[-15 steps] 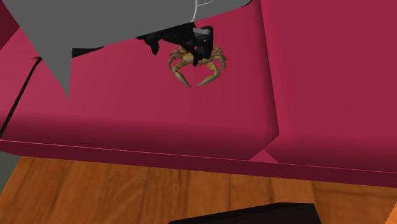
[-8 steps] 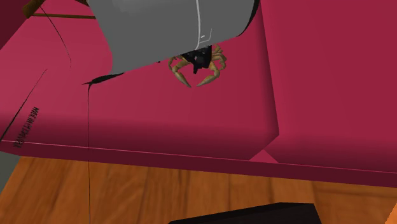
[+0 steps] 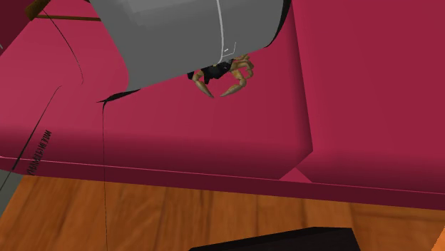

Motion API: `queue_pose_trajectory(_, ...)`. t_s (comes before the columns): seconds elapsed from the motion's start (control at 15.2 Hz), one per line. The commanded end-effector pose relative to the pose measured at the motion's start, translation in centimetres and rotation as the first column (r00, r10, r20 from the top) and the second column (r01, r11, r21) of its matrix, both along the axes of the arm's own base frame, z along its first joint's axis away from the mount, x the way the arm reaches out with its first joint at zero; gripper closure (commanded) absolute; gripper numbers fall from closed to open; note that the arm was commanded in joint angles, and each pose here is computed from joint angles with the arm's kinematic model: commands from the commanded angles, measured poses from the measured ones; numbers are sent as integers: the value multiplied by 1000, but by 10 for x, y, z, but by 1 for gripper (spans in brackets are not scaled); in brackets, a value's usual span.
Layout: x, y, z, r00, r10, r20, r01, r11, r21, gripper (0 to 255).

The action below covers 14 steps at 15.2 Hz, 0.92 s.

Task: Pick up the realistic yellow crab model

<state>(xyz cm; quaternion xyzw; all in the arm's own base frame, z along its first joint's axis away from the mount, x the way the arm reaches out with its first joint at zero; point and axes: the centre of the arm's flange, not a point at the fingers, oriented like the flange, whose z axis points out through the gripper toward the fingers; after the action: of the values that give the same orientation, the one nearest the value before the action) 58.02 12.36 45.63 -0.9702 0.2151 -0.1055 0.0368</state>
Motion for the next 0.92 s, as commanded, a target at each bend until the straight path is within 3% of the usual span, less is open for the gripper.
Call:
queue_pose_trajectory(0.0,0,0,0,1000,0,0,0,1000,0,255)
queue_pose_trajectory(0.2,0,0,0,1000,0,0,0,1000,0,255)
queue_pose_trajectory(0.86,0,0,53,1000,0,0,0,1000,0,255)
